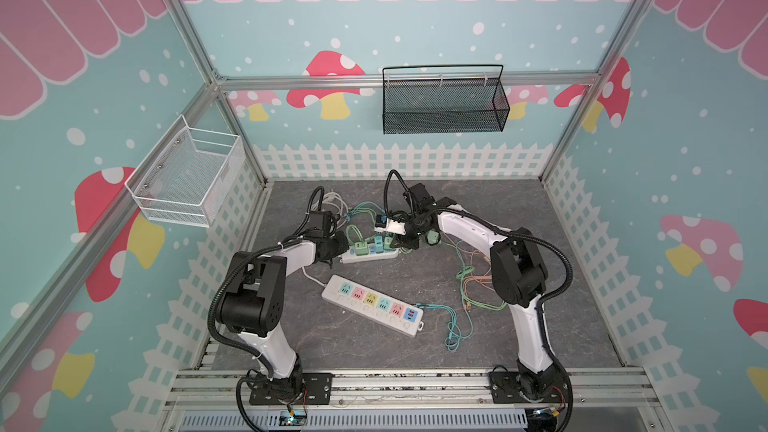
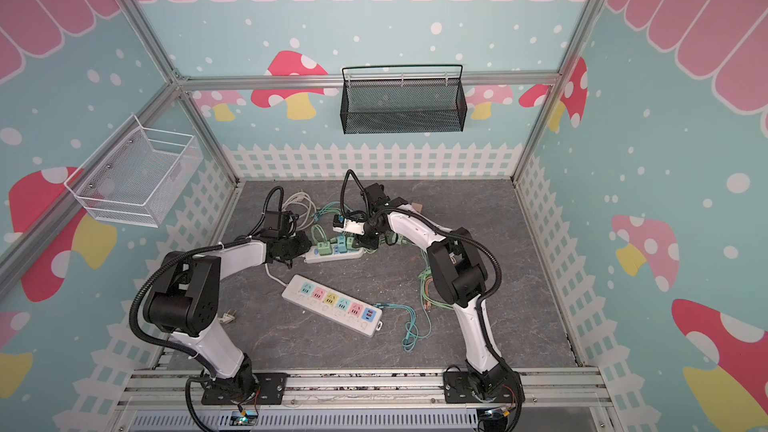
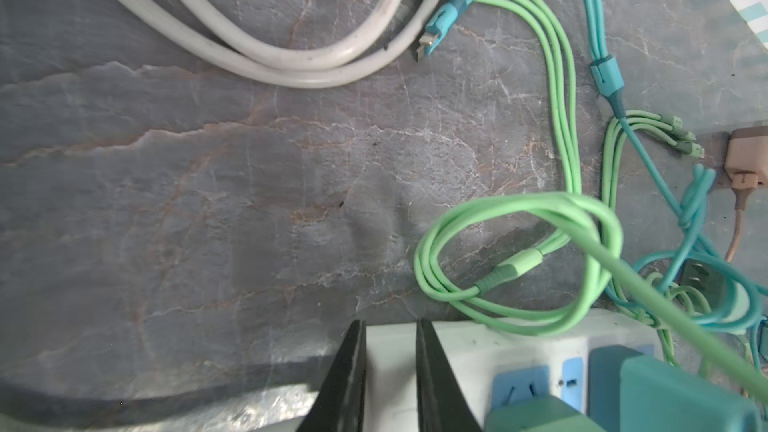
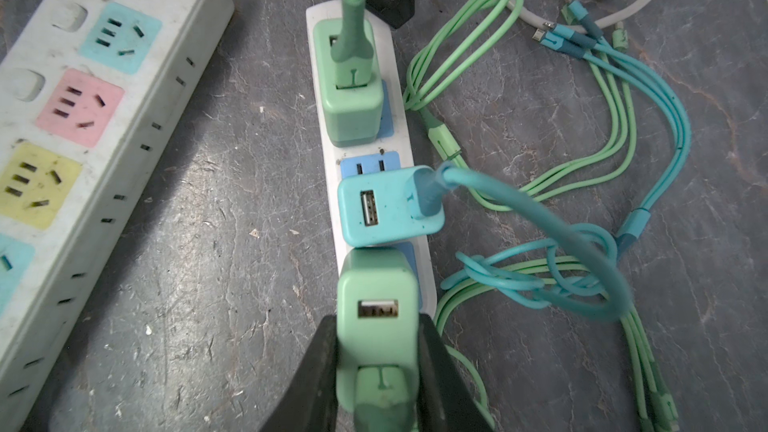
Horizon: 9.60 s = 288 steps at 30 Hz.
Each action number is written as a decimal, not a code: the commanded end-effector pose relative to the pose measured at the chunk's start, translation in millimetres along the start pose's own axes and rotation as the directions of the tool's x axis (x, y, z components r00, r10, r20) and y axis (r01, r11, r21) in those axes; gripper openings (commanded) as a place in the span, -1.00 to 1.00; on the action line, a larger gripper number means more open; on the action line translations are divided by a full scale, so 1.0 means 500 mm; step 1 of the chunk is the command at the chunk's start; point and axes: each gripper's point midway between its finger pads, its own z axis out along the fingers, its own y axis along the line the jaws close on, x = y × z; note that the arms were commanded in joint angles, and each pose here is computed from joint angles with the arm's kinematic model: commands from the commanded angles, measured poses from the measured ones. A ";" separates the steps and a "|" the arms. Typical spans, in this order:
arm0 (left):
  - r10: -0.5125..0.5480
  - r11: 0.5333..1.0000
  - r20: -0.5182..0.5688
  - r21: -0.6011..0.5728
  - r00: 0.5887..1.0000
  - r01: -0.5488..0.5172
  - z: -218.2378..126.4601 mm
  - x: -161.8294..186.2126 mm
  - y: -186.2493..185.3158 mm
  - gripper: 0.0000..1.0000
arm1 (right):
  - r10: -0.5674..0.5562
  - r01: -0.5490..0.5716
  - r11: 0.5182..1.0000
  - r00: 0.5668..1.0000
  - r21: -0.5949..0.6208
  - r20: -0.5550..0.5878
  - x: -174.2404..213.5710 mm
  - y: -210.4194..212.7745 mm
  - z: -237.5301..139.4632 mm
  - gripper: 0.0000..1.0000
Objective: Insert the plug
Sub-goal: 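Press the green charger into the socket beside the teal charger with right gripper, then open the right gripper and lift it away from the small strip, then move the open right gripper over the loose teal charger on the table, then lower the right gripper and close it on the teal charger, then lift the teal charger with the right gripper, then carry the teal charger toward the left gripper while left gripper rises to meet it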
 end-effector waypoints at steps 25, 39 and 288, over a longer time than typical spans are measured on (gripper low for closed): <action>0.007 0.993 -0.127 -0.114 0.992 -0.022 -0.070 0.070 0.045 -0.35 | 0.001 -0.032 0.989 0.976 -0.141 -0.218 0.118 0.059 0.099 -1.00; -0.012 0.994 -0.153 -0.105 0.988 -0.004 -0.022 0.059 0.044 -0.45 | 0.064 -0.096 0.983 0.977 -0.156 -0.203 0.084 0.123 0.073 -1.00; 0.145 0.653 0.034 0.747 0.989 -0.121 -0.524 0.058 -0.311 0.39 | -0.025 -0.058 0.992 0.768 0.109 0.640 -0.258 0.139 -0.500 -0.71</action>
